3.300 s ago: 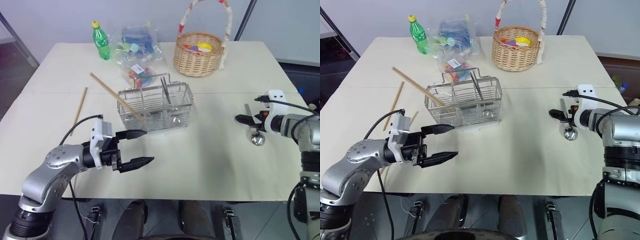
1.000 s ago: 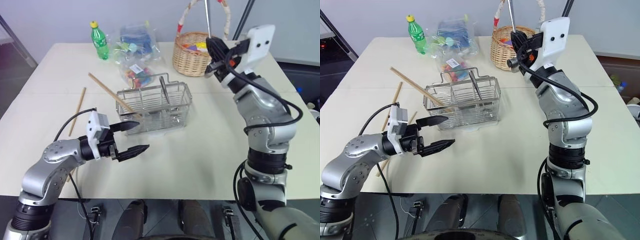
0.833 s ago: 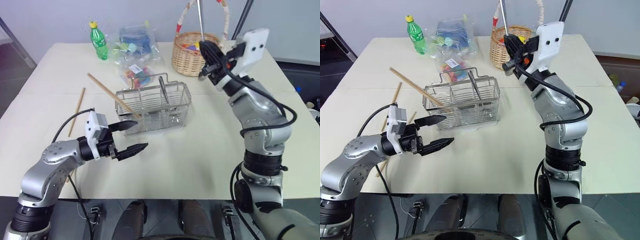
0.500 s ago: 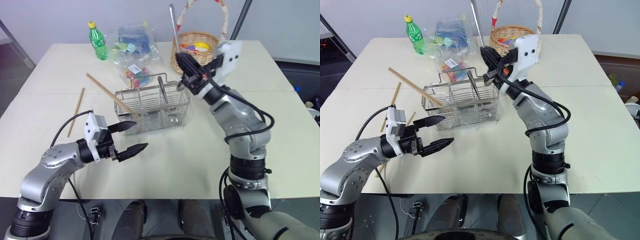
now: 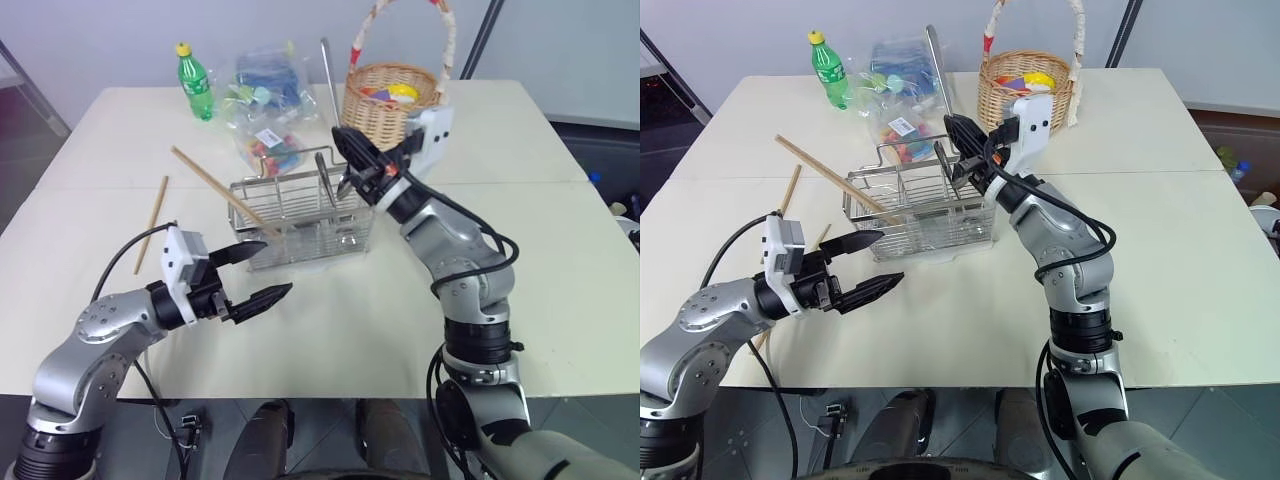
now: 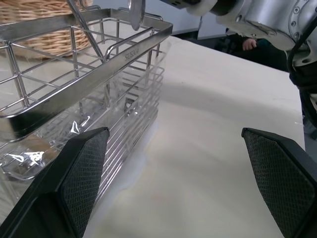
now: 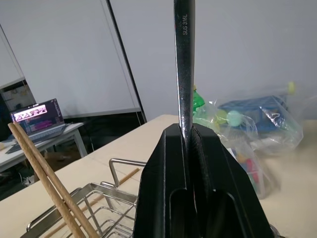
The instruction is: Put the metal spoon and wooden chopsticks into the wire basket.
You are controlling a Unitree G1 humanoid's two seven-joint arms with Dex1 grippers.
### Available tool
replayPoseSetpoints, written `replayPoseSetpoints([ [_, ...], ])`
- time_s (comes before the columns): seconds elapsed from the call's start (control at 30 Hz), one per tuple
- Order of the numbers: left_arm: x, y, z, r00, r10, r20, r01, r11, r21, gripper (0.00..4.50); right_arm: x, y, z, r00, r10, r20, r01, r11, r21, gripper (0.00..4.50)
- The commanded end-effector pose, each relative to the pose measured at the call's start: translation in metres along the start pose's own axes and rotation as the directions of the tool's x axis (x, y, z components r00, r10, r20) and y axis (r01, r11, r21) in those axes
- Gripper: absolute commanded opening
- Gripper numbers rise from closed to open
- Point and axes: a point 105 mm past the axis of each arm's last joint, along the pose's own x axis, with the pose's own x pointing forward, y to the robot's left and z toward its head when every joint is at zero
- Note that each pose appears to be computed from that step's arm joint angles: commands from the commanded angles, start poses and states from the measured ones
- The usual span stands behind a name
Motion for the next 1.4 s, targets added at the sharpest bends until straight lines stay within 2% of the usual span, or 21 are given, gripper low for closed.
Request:
replayPoseSetpoints([
  [0.03, -0.003, -0.001, 0.010, 1.000, 0.012, 0.023, -0.013, 0.999, 0.031, 4.50, -0.002, 0.006, 0.011, 0.998, 0.026, 0.055, -0.025, 1.000, -0.016, 0.09],
  [0.1, -0.002, 0.000, 0.010, 1.000, 0.018, 0.026, -0.019, 0.999, 0.031, 4.50, -0.004, 0.005, 0.006, 0.999, 0.025, 0.042, -0.024, 1.000, -0.018, 0.09],
  [0.2, -0.001, 0.000, 0.010, 0.999, 0.023, 0.030, -0.023, 0.999, 0.030, 4.50, -0.007, 0.002, 0.002, 0.999, 0.013, 0.035, -0.012, 1.000, -0.016, 1.09],
  [0.4, -0.003, 0.002, 0.009, 0.999, 0.031, 0.027, -0.032, 0.999, 0.028, 4.50, -0.008, -0.001, 0.001, 1.000, -0.001, 0.031, 0.002, 1.000, -0.023, 4.17],
  [0.43, -0.004, 0.002, 0.009, 0.999, 0.033, 0.025, -0.034, 0.999, 0.027, 4.50, -0.008, -0.001, 0.000, 1.000, -0.004, 0.028, 0.005, 1.000, -0.028, 4.46],
  [0.77, -0.012, -0.006, 0.008, 0.999, 0.045, 0.018, -0.046, 0.999, 0.016, 4.50, -0.025, -0.010, 0.018, 0.999, 0.032, -0.017, -0.034, 0.991, -0.132, 4.46],
  [0.9, -0.016, -0.007, 0.008, 0.997, 0.072, 0.022, -0.072, 0.997, -0.001, 4.50, -0.042, -0.018, 0.026, 0.997, 0.037, -0.066, -0.048, 0.983, -0.177, 4.46],
  [1.13, -0.022, -0.009, 0.001, 0.990, 0.139, 0.022, -0.138, 0.990, -0.042, 4.50, -0.087, -0.016, 0.020, 0.970, 0.089, -0.227, -0.139, 0.967, -0.215, 4.46],
  [1.4, -0.043, -0.001, -0.033, 0.963, 0.262, -0.066, -0.267, 0.960, -0.082, 4.50, -0.120, -0.008, 0.021, 0.935, 0.142, -0.324, -0.219, 0.952, -0.214, 4.46],
])
